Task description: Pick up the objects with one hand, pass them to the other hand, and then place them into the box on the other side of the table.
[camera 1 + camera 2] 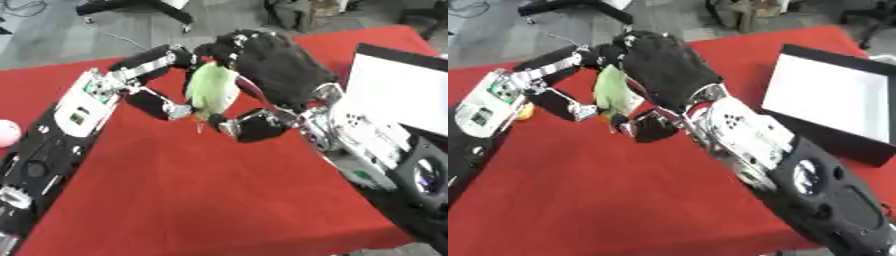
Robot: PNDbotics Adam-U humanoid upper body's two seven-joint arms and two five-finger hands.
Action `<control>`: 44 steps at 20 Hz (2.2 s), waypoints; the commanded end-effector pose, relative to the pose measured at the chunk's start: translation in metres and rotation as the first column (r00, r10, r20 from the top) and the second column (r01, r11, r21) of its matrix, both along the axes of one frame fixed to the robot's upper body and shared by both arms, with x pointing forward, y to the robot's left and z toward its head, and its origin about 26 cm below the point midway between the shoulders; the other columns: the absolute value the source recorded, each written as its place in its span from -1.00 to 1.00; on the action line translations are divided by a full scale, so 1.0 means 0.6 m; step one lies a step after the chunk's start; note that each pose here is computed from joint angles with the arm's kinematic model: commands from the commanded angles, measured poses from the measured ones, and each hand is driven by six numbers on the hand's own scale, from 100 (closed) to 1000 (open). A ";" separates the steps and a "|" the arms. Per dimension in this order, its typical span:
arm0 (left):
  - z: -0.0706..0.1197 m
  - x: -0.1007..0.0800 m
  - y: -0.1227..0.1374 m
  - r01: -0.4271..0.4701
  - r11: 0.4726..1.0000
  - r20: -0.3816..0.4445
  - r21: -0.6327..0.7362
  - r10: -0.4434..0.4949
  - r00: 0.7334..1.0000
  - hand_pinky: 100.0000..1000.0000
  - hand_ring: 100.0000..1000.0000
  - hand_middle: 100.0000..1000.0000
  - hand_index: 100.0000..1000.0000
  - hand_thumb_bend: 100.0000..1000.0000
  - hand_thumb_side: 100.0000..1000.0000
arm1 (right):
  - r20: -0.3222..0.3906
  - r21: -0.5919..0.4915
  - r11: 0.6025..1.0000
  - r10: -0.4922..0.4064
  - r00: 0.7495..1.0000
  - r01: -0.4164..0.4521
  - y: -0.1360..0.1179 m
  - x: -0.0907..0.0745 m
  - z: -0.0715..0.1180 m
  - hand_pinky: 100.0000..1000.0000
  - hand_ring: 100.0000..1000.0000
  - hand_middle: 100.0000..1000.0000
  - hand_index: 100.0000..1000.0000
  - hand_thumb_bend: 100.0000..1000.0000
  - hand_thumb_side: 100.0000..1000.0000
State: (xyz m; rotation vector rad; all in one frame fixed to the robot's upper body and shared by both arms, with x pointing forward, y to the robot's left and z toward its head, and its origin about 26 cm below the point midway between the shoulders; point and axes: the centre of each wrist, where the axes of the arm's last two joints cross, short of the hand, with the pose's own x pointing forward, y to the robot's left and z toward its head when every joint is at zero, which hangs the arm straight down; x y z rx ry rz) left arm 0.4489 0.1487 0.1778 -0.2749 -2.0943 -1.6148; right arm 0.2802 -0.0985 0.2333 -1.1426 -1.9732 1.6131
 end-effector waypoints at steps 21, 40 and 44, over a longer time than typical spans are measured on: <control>0.023 -0.009 -0.015 0.325 0.905 0.209 0.276 -0.387 0.898 0.20 -0.42 -0.54 0.03 -1.00 -0.66 | 0.023 -0.013 0.998 -0.066 0.998 0.066 -0.007 -0.005 0.003 -0.75 0.40 0.18 0.59 -0.26 -0.72; 0.027 -0.012 -0.020 0.333 0.904 0.207 0.266 -0.392 0.896 0.21 -0.42 -0.54 0.03 -1.00 -0.66 | -0.009 -0.107 0.986 -0.131 0.991 0.129 -0.009 -0.005 0.000 0.52 0.54 0.41 0.66 -0.16 -0.71; 0.027 -0.013 -0.024 0.341 0.902 0.206 0.265 -0.398 0.894 0.22 -0.41 -0.54 0.04 -1.00 -0.66 | -0.005 -0.101 0.986 -0.136 0.991 0.135 -0.008 -0.005 0.000 0.29 0.52 0.37 0.60 -0.19 -0.72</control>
